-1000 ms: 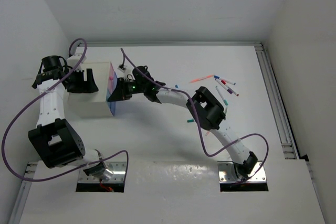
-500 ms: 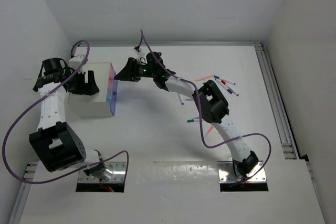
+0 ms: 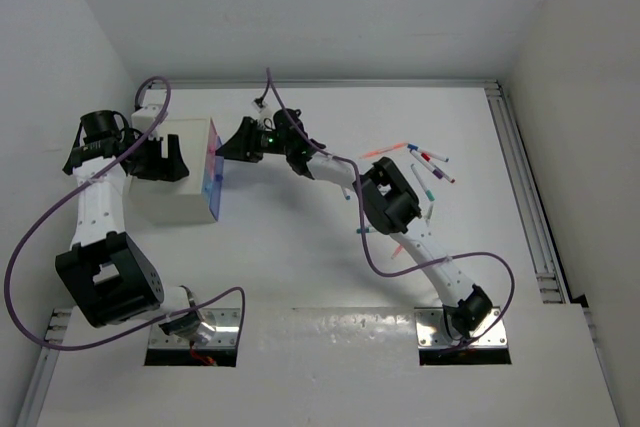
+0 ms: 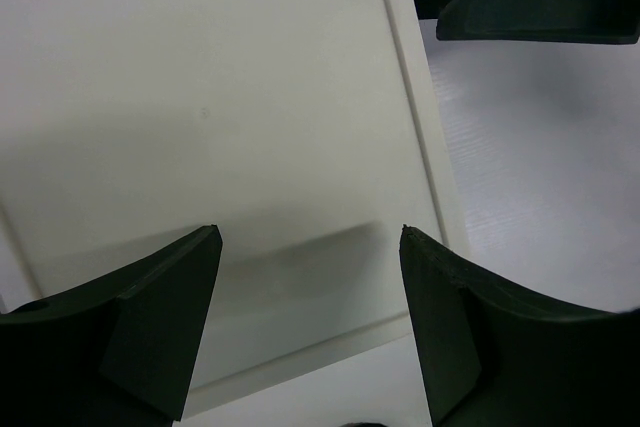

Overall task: Sort the stationery into containers
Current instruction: Open the drawer in the storage box.

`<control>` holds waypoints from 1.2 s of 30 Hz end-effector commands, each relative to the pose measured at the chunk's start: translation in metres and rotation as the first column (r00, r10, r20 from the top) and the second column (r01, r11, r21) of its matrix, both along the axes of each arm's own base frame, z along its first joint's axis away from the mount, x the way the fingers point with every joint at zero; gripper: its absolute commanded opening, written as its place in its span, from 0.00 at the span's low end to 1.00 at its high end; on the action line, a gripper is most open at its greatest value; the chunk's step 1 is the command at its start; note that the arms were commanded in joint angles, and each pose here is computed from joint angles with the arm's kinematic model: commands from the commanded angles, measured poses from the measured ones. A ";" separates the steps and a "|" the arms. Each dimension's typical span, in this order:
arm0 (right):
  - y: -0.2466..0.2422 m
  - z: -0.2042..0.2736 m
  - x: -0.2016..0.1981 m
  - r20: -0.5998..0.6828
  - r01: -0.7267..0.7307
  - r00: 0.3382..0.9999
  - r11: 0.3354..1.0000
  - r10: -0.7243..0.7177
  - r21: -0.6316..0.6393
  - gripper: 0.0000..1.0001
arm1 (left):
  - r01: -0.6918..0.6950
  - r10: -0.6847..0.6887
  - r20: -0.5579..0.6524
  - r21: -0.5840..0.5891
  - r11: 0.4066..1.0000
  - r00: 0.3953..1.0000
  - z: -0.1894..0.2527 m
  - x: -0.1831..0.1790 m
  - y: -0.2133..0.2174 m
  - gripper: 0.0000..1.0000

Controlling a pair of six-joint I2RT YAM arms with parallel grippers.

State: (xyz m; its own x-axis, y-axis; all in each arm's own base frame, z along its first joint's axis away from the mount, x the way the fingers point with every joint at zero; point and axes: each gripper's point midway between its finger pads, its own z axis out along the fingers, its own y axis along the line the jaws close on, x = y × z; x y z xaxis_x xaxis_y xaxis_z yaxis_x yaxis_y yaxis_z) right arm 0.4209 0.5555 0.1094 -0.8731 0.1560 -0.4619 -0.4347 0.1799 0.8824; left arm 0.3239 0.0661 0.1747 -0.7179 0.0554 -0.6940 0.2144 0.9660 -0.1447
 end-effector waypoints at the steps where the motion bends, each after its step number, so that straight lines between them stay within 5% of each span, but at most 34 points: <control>1: 0.007 0.042 0.007 0.076 0.008 0.997 0.995 -0.015 0.095 0.51 | -0.024 0.020 -0.127 -0.029 0.999 0.992 -0.030 -0.016 0.002 0.79; 36: 0.023 0.024 0.008 0.079 0.037 0.996 0.996 -0.044 0.084 0.38 | -0.033 0.024 -0.177 -0.052 0.998 0.984 -0.047 -0.016 0.002 0.78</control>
State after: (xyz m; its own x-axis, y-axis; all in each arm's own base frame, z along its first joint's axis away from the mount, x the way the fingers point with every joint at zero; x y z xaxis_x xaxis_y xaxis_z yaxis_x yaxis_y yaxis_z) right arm 0.4236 0.5729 0.1141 -0.8592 0.1903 -0.4750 -0.4517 0.1542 0.8788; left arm 0.3361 0.0698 0.1725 -0.7018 0.0601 -0.7099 0.2231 0.9648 -0.1389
